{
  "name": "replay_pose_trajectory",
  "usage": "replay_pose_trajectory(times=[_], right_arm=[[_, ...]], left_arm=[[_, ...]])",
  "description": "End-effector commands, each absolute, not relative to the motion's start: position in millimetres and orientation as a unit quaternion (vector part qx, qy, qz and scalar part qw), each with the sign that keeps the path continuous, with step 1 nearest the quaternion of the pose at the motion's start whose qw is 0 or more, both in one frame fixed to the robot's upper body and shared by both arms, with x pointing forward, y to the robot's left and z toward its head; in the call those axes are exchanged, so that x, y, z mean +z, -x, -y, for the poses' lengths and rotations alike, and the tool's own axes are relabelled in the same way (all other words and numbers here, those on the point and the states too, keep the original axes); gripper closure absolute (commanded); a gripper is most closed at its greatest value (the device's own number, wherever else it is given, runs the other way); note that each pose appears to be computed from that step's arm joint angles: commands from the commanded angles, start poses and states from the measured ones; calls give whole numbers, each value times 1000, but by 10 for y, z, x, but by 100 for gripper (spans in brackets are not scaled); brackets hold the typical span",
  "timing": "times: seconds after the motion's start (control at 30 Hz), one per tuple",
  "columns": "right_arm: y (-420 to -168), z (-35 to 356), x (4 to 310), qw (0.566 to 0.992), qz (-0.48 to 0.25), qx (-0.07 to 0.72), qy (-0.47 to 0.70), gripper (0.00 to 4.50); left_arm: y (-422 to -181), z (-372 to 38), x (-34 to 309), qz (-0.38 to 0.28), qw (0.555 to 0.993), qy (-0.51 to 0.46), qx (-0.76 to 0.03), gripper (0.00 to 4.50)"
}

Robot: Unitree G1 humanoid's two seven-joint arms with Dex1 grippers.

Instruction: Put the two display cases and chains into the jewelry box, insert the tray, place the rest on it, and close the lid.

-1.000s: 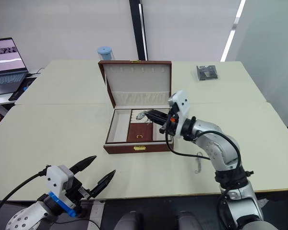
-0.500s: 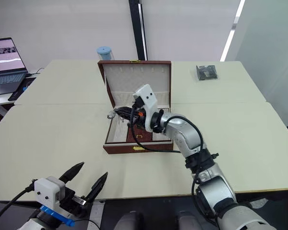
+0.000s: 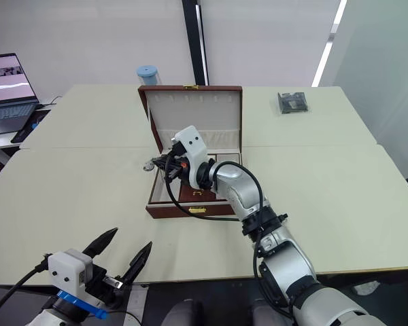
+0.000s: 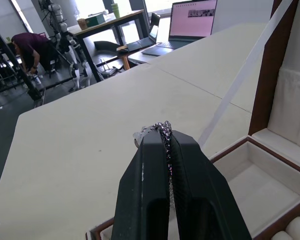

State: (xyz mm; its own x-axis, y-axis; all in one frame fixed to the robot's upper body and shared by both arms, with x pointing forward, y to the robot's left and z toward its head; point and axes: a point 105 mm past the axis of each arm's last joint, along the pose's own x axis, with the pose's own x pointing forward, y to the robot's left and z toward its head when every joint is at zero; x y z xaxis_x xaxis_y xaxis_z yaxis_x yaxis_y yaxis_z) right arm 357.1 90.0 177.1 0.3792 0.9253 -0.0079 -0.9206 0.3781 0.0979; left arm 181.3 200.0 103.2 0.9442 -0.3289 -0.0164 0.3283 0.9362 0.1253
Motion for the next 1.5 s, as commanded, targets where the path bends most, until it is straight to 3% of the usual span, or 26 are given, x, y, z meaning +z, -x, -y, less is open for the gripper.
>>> replay_pose_trajectory(times=[0.03, 0.4, 0.67, 0.7, 0.97, 1.5], right_arm=[[-3588, -912, 1900, 833, -5, 552, -40, 448], [-3679, -850, 1833, 848, -13, 527, -43, 448], [-3679, -829, 1834, 849, -14, 525, -51, 241], [-3673, -822, 1841, 848, -11, 527, -52, 241], [-3669, -592, 1863, 846, 15, 530, -49, 2], [-3678, 316, 1843, 857, 49, 513, -1, 2]], left_arm=[[-1827, -1924, 1169, 24, 981, -70, -178, 0], [-1880, -1877, 1212, 24, 980, -68, -188, 0], [-1888, -1869, 1214, 22, 979, -67, -193, 0], [-1891, -1868, 1212, 22, 978, -67, -194, 0], [-1955, -1874, 1218, 22, 977, -65, -203, 0], [-2192, -2040, 1289, 23, 970, -68, -232, 0]])
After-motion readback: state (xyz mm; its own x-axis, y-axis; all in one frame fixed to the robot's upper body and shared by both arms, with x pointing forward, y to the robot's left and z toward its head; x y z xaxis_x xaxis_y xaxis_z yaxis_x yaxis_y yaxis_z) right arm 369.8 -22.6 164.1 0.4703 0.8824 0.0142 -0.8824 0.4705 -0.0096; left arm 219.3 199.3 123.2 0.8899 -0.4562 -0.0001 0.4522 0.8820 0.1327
